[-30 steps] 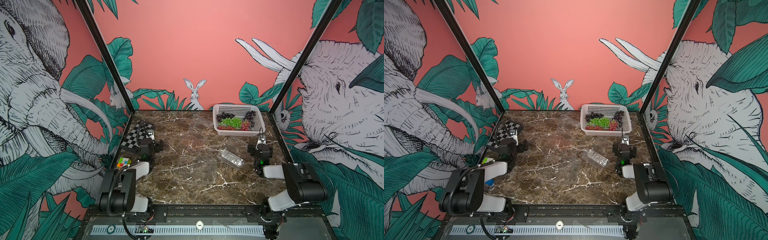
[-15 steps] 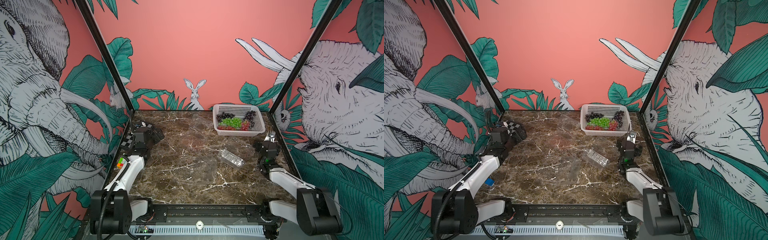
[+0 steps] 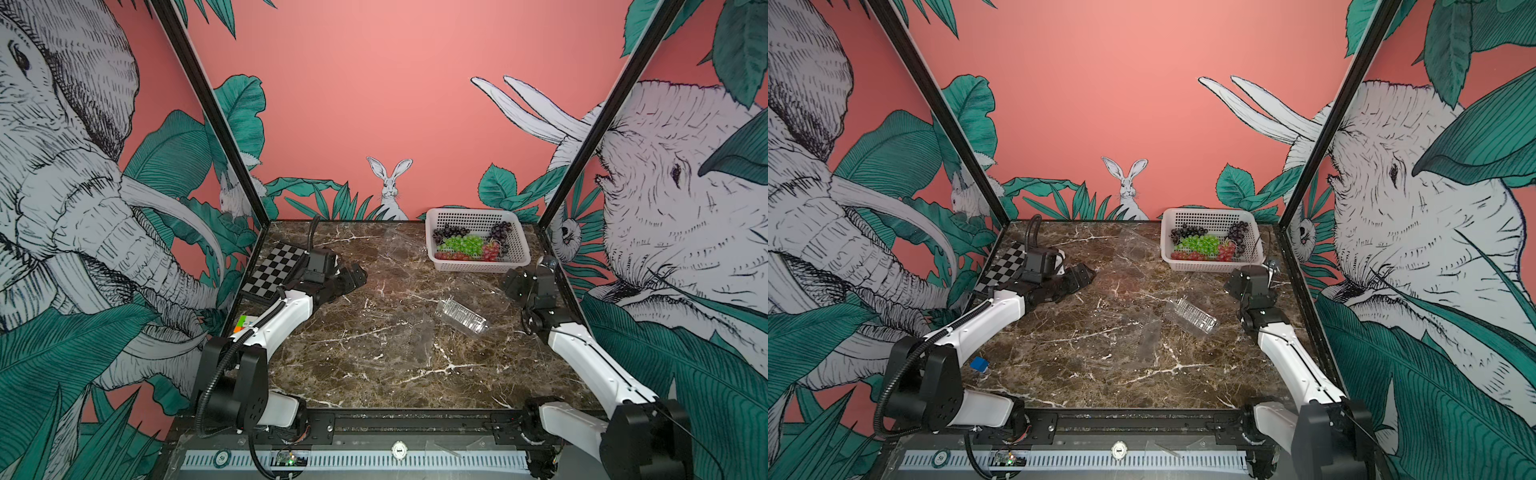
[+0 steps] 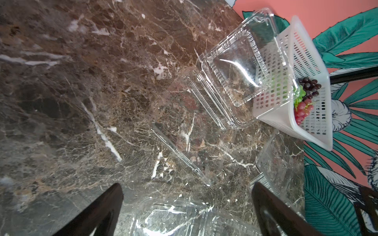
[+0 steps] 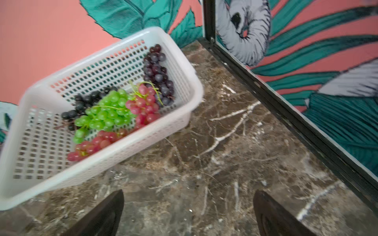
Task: Pack grapes into containers
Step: Adjust the packing box at the center of the board.
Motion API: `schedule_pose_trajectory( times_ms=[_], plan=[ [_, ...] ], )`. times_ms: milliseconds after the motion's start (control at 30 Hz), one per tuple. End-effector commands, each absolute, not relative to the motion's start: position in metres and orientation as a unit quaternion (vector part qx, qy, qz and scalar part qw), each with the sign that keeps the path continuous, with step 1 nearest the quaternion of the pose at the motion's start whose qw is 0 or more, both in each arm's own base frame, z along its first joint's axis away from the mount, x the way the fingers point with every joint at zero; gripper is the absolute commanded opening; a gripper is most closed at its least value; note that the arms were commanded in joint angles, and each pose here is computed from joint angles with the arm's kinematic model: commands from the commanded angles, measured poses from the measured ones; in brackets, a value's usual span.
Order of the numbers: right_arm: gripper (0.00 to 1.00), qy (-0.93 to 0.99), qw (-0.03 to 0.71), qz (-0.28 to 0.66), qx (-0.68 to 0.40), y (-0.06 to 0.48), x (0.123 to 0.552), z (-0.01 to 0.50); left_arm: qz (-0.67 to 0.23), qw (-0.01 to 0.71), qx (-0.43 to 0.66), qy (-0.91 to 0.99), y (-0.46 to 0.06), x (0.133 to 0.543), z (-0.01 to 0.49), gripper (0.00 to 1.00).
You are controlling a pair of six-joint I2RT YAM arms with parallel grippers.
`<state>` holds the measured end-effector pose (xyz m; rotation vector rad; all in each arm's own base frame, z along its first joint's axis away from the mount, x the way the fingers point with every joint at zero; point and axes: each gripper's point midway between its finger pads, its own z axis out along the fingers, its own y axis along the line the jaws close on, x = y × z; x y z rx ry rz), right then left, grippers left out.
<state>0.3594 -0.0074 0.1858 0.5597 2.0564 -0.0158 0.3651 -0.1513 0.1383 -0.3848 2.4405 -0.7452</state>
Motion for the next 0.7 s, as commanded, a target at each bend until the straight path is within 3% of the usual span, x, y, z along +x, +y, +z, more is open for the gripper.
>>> schedule_pose_trajectory(
  times_ms=[0, 267, 667],
  plan=[
    [0.98, 0.876, 0.442, 0.005, 0.195, 0.023, 0.365, 0.192, -0.294, 0.254, -0.157, 0.908, -0.156, 0.362, 0.151, 1.0],
    [0.98, 0.89, 0.453, -0.055, -0.021, 0.136, 0.419, 0.243, -0.358, 0.264, -0.223, 0.867, -0.158, 0.353, 0.146, 1.0],
    [0.94, 0.878, 0.417, -0.074, -0.222, 0.259, 0.474, 0.212, -0.377, 0.214, -0.211, 0.876, -0.173, 0.349, 0.13, 0.99]
  ],
)
